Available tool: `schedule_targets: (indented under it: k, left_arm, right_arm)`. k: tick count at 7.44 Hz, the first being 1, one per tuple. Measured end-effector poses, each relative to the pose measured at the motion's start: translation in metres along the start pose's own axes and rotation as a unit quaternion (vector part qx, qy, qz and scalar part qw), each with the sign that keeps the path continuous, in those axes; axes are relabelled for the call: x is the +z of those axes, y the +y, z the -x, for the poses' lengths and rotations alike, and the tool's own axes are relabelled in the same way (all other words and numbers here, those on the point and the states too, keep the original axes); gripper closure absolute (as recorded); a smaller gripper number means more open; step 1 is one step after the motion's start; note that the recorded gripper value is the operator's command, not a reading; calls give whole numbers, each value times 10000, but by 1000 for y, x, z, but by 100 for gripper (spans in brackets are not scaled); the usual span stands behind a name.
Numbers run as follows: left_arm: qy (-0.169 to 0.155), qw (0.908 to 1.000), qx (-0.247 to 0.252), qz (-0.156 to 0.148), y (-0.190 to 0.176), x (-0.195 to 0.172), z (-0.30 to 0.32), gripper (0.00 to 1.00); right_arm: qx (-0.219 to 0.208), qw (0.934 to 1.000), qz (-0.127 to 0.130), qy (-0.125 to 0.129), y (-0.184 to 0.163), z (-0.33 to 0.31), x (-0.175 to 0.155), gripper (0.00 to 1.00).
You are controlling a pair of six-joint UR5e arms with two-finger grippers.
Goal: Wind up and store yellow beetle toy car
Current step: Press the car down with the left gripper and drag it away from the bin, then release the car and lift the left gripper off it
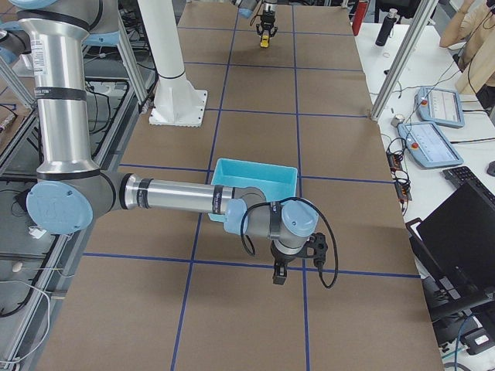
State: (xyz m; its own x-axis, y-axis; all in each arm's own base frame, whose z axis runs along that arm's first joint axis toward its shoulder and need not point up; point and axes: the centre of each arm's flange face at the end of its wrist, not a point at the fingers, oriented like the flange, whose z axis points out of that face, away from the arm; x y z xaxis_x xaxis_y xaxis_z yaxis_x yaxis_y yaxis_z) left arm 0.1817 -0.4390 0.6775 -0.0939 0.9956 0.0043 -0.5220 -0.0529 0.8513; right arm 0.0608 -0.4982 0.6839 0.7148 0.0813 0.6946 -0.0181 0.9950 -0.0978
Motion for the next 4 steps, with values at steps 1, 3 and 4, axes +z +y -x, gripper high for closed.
schedule_targets:
  k: [1, 3, 4]
  left_arm:
    - [-9, 10000, 35, 24, 12, -2, 0, 100]
    - [-22, 10000, -16, 26, 31, -7, 0, 51]
    - [-24, 10000, -67, 6, 41, -10, -1, 1]
  right_arm:
    - [-9, 10000, -2, 0, 0, 1, 0, 0]
    - [-18, 10000, -5, 0, -1, 2, -1, 0]
    - [-20, 10000, -5, 1, -1, 2, -1, 0]
